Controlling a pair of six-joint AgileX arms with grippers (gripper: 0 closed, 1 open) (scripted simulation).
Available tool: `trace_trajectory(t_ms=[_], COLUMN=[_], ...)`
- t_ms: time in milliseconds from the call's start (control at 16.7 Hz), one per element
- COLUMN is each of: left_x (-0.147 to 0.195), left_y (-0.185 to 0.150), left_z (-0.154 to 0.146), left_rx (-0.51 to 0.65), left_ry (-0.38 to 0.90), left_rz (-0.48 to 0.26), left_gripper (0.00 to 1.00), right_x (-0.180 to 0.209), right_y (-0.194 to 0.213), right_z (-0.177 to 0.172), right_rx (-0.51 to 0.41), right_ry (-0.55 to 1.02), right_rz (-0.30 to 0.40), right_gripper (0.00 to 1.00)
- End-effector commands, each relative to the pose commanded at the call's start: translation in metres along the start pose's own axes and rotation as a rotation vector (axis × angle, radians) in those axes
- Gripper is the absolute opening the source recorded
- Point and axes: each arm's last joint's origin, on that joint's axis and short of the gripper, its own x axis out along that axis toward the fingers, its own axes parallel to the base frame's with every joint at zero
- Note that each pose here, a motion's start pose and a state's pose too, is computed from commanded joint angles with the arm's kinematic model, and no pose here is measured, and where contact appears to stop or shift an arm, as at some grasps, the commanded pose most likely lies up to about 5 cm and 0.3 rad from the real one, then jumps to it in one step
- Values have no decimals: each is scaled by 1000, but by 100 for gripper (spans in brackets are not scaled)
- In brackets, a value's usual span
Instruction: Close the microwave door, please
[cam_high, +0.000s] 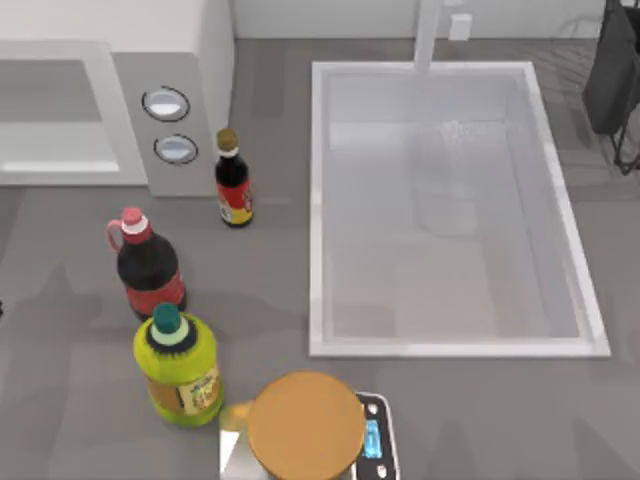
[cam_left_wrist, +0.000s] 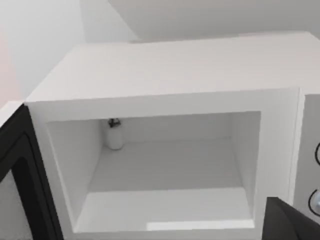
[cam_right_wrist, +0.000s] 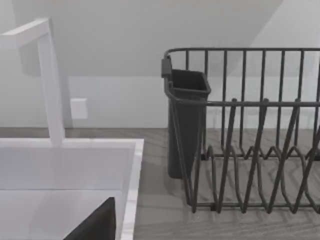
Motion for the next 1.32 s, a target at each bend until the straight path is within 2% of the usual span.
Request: trace_trajectory(t_ms=[300,420,600,780,1020,1200,1320], left_x=[34,57,90,110,109,99,96], left_y=[34,60,117,187,270,305,312], left_z=[42,54,60,48,14,-4,-8], left_rx=[154,188,183,121,10,-43,-54], left_ry=[243,367,538,653,712,712,710], left_rz=[40,39,14,-24,-63,-73,-74], left_gripper=[0,0,0,0,0,0,0], right_x=[0,0,0,0,0,0,0], right_y=[0,0,0,0,0,0,0], right_z=[0,0,0,0,0,0,0], right_rx=[0,0,0,0,0,0,0], right_ry=[0,0,0,0,0,0,0], right_rz=[0,0,0,0,0,0,0], right_gripper=[100,100,100,100,100,100,100])
